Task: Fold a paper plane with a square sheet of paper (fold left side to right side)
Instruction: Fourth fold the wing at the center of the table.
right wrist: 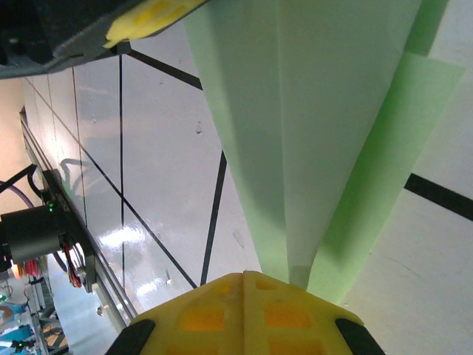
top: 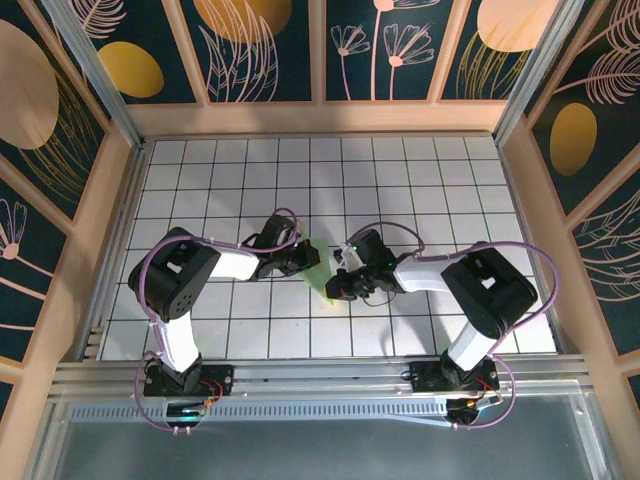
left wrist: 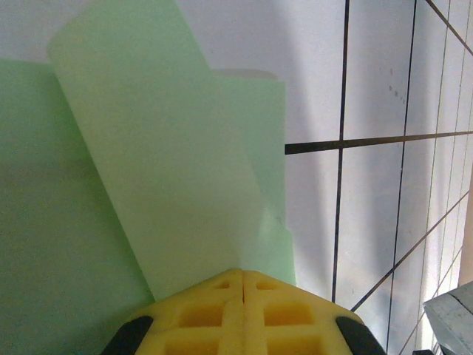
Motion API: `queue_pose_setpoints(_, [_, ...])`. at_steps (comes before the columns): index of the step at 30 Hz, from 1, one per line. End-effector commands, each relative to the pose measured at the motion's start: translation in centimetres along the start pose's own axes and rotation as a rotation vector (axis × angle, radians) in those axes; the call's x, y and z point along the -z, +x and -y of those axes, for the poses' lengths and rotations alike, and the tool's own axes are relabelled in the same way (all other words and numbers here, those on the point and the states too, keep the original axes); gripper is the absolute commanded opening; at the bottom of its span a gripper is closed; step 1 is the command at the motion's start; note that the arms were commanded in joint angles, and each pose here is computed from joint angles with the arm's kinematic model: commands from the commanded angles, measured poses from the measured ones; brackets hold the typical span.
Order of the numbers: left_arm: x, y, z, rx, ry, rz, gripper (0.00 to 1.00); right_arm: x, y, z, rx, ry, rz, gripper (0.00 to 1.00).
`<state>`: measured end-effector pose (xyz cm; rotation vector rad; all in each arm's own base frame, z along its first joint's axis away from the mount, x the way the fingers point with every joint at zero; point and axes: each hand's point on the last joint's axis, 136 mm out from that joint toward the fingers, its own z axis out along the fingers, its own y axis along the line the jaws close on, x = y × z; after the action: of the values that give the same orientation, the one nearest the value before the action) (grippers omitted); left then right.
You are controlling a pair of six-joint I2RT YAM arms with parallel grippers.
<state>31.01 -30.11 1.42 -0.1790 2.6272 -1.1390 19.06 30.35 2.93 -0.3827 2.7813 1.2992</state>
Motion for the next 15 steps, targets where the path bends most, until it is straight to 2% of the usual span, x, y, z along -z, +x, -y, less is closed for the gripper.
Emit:
queue_pose_setpoints(1, [-0.23,1.66,-4.05,0.025,-0.141,-0.033,0.00,-0.46,1.01,0.36,-0.012,-0.002,-0.028,0.00])
queue_pose_setpoints(15, [-0.26,1.62,-4.02,0.023,-0.145,-0.033,0.00,-0.44,1.49,1.10,-0.018,0.037,-0.032,0.00])
